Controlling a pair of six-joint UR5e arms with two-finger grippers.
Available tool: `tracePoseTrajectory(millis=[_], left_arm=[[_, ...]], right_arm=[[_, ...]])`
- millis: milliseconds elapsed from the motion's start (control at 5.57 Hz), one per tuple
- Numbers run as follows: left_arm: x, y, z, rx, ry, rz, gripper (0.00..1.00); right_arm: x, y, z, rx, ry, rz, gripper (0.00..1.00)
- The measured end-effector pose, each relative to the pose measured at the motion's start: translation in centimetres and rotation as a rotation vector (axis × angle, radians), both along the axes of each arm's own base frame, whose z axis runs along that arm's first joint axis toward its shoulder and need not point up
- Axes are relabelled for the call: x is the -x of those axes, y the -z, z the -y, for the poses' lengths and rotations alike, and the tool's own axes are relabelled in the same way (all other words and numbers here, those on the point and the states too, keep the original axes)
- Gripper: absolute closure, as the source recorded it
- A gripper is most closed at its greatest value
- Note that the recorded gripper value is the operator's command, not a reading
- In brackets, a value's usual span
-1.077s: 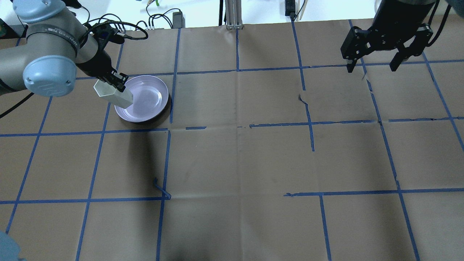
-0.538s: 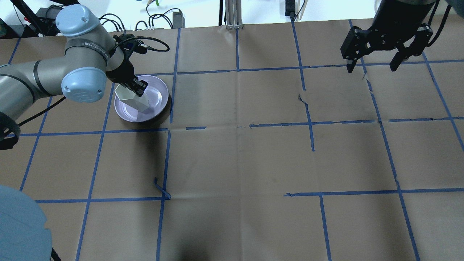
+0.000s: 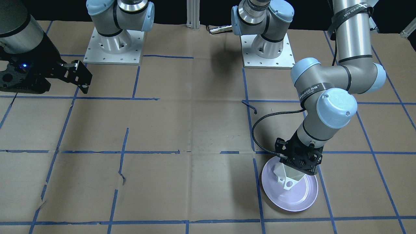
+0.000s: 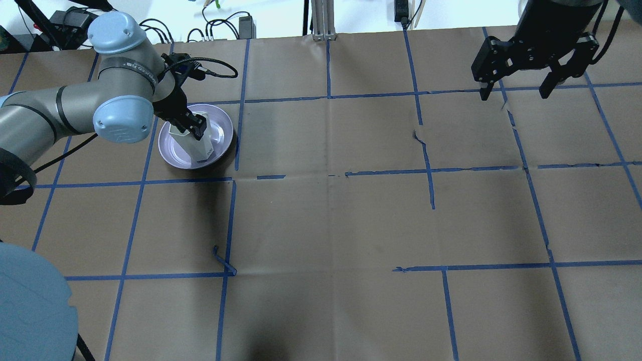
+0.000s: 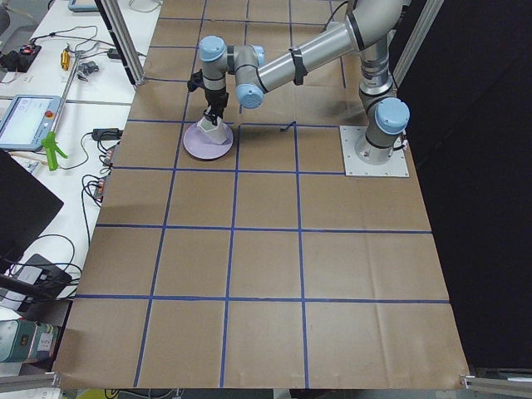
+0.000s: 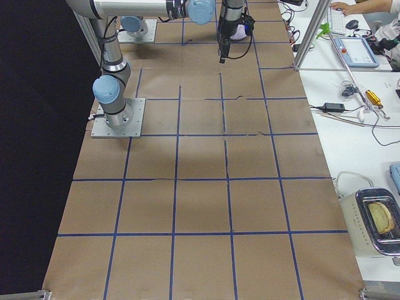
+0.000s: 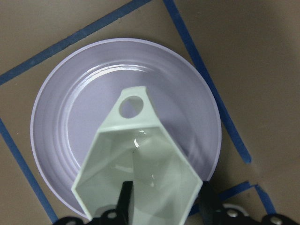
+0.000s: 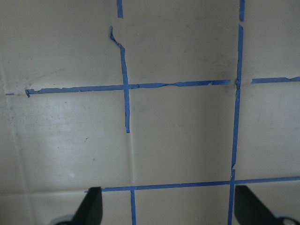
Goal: Flip cup and place on plate
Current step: 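Open the left gripper and raise it off the cup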
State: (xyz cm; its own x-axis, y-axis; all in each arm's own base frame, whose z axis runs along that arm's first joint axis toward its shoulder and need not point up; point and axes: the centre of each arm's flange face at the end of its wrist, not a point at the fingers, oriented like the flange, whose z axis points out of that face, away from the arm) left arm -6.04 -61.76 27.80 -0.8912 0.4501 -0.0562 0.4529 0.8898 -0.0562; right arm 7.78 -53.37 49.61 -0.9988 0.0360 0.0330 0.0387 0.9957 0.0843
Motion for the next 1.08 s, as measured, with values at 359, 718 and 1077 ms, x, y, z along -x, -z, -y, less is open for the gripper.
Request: tracePoseTrajectory(millis=[359, 718, 1077], left_arm=[[0.9, -6.4, -2.0, 0.016, -0.047, -0.023, 0.01], [1.8, -16.3, -5.0, -0.031, -0.255, -0.095, 0.01], [3.6, -22.4, -6.7, -0.089, -0.467, -0.096, 0.01]], right_arm=[[0.0, 0.0, 0.0, 0.000, 0.000, 0.000, 0.00], [0.0, 0.0, 0.0, 0.000, 0.000, 0.000, 0.00], [0.0, 0.0, 0.0, 0.000, 0.000, 0.000, 0.00]])
